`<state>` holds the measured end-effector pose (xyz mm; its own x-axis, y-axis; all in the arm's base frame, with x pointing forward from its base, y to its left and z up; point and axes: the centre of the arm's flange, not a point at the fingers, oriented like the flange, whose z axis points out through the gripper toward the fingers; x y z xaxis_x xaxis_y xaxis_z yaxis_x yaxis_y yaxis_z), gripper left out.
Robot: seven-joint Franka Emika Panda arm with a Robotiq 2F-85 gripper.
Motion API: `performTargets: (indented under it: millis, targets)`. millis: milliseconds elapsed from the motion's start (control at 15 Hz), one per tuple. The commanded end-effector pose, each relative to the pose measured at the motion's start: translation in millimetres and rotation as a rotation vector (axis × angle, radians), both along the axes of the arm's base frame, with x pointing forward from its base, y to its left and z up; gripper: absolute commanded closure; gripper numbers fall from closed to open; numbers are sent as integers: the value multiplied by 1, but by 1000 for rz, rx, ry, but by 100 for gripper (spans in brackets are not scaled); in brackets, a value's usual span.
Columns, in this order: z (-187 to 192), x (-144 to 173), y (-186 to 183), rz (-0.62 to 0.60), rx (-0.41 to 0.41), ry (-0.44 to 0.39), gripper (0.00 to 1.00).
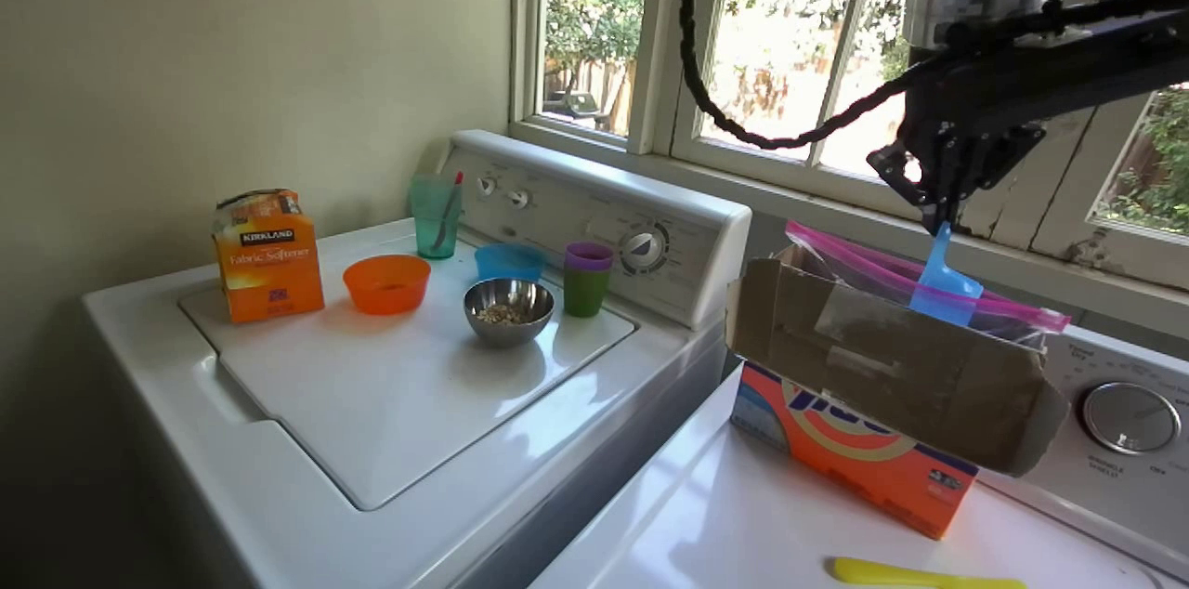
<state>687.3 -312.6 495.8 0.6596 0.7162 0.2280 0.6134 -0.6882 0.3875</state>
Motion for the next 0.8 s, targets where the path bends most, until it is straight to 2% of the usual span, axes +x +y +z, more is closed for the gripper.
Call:
performTargets:
  millis: [0, 400, 733]
  targets:
    - [-6, -9, 22, 0, -100, 22, 99]
    - [-16, 5, 58, 69, -249, 11, 99]
    - [-22, 5, 81, 79, -356, 29, 99]
